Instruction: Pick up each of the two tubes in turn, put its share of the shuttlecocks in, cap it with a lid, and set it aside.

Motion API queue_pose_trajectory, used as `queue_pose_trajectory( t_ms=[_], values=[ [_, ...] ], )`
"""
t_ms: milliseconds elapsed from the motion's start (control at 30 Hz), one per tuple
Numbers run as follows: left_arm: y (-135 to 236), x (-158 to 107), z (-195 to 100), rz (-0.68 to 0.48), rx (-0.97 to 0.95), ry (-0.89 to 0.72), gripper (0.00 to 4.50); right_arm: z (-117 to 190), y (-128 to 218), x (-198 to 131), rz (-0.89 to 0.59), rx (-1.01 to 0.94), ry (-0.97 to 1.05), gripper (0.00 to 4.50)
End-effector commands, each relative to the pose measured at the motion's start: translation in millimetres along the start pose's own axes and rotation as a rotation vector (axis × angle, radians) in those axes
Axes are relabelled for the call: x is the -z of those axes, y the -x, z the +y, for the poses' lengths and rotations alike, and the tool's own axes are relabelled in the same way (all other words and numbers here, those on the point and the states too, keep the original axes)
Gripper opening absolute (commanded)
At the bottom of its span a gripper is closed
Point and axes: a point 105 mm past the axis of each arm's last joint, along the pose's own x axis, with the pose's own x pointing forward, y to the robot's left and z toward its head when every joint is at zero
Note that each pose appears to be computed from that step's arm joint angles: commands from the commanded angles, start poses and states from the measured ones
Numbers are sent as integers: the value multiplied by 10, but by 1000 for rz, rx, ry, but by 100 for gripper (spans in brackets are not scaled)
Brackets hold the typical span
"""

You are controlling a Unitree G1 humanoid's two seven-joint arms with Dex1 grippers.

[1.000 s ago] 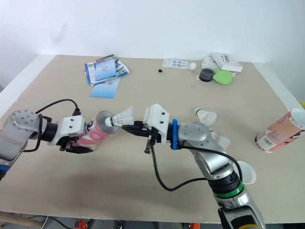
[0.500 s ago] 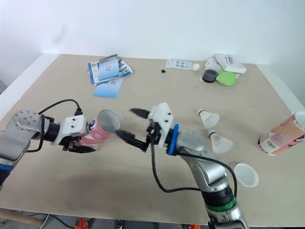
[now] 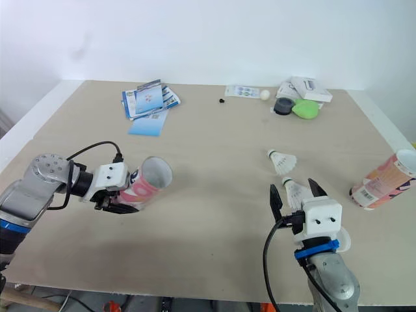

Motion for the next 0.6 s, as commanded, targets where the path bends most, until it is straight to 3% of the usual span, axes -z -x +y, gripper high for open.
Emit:
queue_pose_trajectory(
  t_ms=[33,267,500,600],
  values=[
    [-3,37,11,58,28,-43,281,53,51,-70,-18,32,-14,441],
    [68,50,103,116,18,-99,281,188,113,219,106,15,-88,441],
    [58,40,79,118,31,-106,281,111,-33,431,173,76,-151,441],
    [66,43,70,125,37,-110,281,90,-161,471,176,92,-186,347]
  ],
)
